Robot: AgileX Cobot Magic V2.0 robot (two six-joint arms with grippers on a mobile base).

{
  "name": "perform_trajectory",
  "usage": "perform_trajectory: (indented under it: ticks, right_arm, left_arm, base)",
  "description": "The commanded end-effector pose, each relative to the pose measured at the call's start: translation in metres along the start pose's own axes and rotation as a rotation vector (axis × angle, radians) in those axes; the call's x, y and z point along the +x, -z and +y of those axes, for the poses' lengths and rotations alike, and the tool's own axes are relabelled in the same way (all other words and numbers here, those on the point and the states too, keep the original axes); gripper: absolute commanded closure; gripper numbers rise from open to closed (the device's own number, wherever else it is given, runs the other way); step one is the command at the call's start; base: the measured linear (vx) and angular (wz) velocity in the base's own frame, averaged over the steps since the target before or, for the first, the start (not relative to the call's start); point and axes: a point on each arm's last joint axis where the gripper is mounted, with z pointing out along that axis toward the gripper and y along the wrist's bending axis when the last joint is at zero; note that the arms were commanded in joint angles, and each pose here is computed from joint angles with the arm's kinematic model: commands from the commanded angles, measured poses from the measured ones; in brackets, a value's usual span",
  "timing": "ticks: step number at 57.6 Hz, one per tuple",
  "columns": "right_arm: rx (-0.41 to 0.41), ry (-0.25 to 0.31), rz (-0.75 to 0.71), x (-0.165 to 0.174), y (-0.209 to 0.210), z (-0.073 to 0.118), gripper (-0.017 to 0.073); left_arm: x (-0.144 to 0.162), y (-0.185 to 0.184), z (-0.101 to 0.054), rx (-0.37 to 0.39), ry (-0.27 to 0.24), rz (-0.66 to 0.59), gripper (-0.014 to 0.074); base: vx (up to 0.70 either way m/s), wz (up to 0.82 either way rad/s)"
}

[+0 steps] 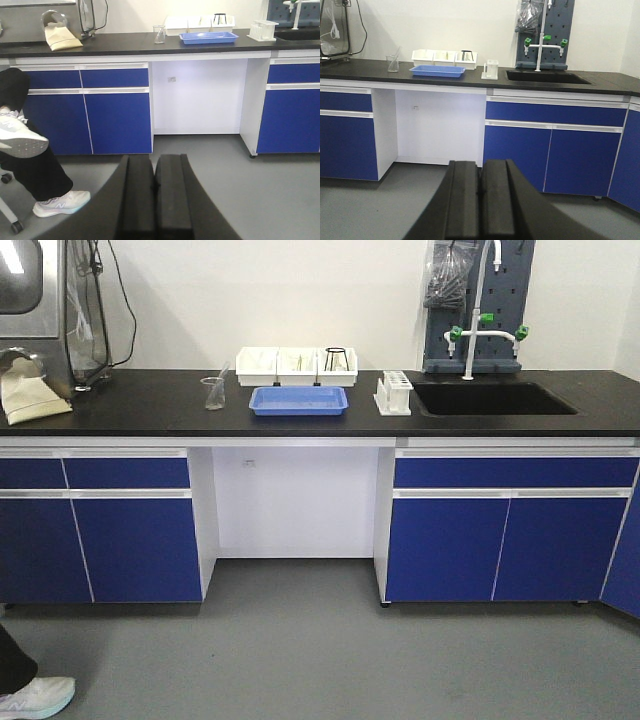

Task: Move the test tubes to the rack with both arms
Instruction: 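Drive the base up to the bench in front of the blue tray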

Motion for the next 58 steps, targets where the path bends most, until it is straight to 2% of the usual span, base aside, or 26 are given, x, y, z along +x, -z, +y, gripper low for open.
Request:
perform_trajectory:
  ticks: [1, 30, 58]
  right_arm:
    - [0.005, 0.012, -0.072, -0.0028, 0.0002, 0.0001, 0.0568]
    - [0.005, 0.012, -0.072, -0.0028, 0.0002, 0.0001, 0.0568]
    - [0.005, 0.012, -0.072, -0.0028, 0.0002, 0.0001, 0.0568]
  left_arm:
    - [-0.0174, 0.0035, -0.0004, 0.007, 0.015, -0.12, 0.0599]
    - [-0.0174, 0.0035, -0.0004, 0.007, 0.015, -0.12, 0.0599]
    - [-0.0174, 0.0035, -0.0004, 0.007, 0.015, -0.12, 0.0599]
  base:
    - [0.22, -0.03]
    - [0.28, -0.02]
    - [0.4, 0.05]
